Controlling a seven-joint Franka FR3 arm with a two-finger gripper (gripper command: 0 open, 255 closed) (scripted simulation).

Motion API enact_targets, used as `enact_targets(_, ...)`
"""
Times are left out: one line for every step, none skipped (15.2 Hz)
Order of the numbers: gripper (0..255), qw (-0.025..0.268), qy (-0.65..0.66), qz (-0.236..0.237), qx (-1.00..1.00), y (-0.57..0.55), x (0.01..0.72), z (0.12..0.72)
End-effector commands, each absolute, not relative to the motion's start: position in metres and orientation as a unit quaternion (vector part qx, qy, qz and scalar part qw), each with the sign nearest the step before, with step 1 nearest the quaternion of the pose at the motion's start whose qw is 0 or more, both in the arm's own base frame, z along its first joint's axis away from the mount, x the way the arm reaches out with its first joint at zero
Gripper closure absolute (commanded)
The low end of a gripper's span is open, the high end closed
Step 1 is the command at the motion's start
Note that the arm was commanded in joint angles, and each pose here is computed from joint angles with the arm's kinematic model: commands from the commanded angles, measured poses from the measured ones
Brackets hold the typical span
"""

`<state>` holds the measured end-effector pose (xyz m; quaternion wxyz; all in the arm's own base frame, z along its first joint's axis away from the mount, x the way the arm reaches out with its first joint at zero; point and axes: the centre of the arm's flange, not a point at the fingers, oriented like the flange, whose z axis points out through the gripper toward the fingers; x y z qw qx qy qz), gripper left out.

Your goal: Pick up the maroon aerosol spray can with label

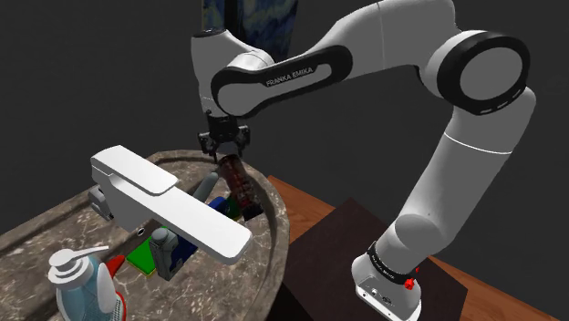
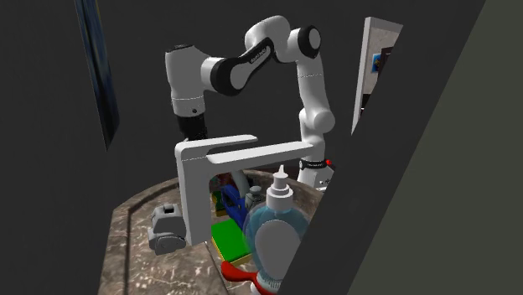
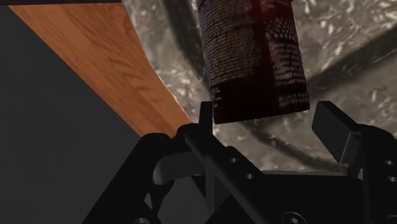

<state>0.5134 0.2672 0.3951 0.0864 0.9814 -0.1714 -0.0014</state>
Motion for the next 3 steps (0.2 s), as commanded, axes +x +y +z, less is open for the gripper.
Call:
enact_targets(255,0.086,-0.171,-0.001,0.981,0.2663,0.5134,0.4059)
enact_targets(255,0.086,-0.171,-0.001,0.981,0.2663,0.5133,0.4067)
enact_targets(255,0.086,-0.171,-0.001,0.981,0.2663,0.5134,0.4067)
